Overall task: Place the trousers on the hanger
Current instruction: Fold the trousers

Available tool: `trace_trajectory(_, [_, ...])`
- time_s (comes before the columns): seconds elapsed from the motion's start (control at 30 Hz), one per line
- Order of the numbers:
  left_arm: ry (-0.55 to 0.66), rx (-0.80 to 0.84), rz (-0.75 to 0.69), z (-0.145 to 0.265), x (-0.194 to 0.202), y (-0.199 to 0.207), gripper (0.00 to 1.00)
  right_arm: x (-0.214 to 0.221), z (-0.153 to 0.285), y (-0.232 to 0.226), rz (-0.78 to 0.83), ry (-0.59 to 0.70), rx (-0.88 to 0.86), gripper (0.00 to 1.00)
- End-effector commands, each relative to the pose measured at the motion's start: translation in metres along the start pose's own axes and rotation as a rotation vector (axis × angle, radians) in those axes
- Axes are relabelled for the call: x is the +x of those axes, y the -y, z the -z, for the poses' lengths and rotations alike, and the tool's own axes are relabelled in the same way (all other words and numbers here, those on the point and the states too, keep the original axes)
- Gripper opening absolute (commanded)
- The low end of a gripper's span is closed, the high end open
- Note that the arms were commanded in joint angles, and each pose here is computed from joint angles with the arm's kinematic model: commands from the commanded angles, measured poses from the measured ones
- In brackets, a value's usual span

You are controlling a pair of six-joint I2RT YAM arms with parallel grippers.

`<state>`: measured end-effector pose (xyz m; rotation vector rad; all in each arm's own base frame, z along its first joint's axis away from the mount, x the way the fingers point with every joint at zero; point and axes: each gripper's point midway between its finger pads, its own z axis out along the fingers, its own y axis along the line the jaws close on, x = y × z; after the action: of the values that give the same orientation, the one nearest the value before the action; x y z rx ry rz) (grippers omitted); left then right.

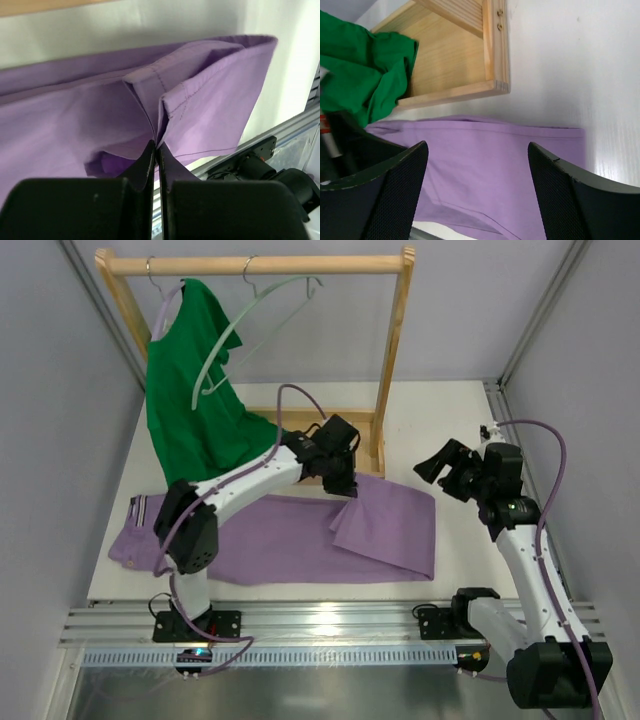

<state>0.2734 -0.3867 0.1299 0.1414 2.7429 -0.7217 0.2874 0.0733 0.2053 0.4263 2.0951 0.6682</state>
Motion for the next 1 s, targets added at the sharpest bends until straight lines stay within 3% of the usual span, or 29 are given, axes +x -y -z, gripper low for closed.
trace_trajectory(0.0, [0.014,-0.169,0.0,0.046,0.004,-0.055,0.01,0.0,-0.007,-0.01,-0.008,-0.049,-0.05,0.83])
trace_trajectory(0.23, [0.017,-0.264,0.091,0.086,0.006,-0.119,0.0,0.049,-0.031,0.036,-0.042,-0.182,0.055,0.87])
trace_trajectory(0.5, [-0.029,-0.351,0.145,0.114,0.017,-0.163,0.0,0.092,-0.05,0.049,-0.059,-0.315,0.012,0.88])
trace_trajectory(0.97, [-0.015,-0.551,0.225,0.162,0.029,-0.223,0.0,0.146,-0.063,0.023,0.005,-0.454,-0.118,0.89])
